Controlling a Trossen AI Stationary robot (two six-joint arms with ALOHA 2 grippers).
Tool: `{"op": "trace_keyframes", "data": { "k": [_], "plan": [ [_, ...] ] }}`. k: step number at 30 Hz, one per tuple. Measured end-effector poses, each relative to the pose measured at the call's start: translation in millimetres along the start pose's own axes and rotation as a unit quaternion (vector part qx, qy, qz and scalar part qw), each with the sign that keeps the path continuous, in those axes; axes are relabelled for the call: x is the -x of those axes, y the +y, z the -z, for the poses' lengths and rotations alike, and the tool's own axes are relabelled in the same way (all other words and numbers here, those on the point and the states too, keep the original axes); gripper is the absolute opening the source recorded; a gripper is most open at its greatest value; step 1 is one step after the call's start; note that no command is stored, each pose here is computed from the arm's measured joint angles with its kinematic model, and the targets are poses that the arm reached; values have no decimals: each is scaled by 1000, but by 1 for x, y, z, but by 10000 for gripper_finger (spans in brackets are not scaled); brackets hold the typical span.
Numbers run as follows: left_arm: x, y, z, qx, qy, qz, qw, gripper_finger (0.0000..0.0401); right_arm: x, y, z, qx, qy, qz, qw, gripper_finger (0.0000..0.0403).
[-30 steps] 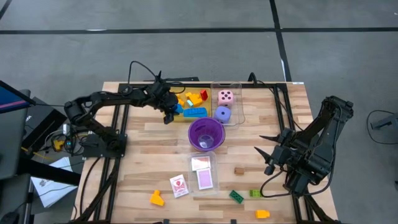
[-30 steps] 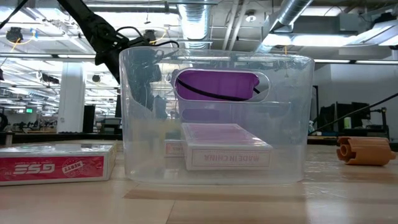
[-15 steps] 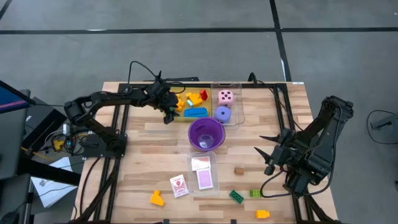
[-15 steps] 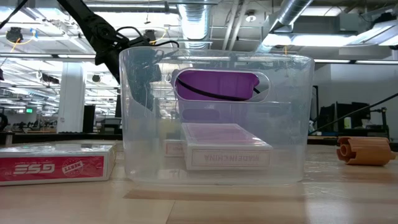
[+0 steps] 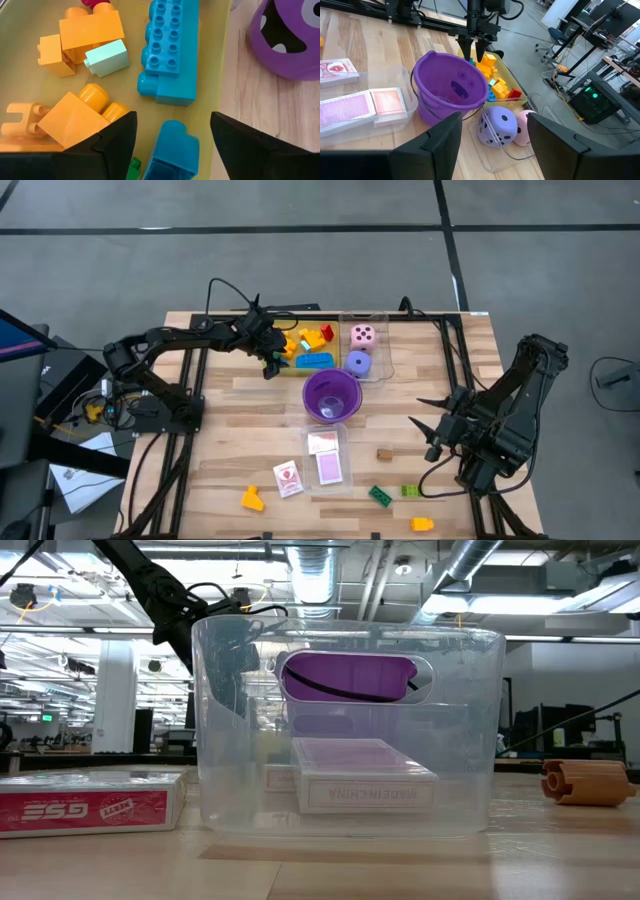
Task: Pick & Place Toys
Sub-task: Put the brown game piece into the yellow bin
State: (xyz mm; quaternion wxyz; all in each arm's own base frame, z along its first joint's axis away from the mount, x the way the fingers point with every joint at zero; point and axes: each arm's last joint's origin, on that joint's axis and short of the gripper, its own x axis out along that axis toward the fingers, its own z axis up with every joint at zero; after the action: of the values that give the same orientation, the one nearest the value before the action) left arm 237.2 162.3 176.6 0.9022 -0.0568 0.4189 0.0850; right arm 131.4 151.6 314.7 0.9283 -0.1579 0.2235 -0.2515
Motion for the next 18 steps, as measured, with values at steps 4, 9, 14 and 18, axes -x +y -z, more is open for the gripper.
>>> {"op": "trace_keyframes", "data": {
  "k": [4, 9, 14, 18],
  "plan": [
    [0, 0, 0, 0, 0, 0, 1000, 247, 0, 0, 0, -1, 0, 0, 1000, 218],
    [0, 0, 0, 0, 0, 0, 1000, 249, 0, 0, 0, -1, 0, 0, 1000, 218],
    [8, -4, -9, -44, -34, -8, 998, 249, 0, 0, 0, 1, 0, -1, 1000, 218],
    [36, -19, -26, -91, -105, -19, 990, 256, 0, 0, 0, 1, 0, -1, 1000, 218]
  ]
}}
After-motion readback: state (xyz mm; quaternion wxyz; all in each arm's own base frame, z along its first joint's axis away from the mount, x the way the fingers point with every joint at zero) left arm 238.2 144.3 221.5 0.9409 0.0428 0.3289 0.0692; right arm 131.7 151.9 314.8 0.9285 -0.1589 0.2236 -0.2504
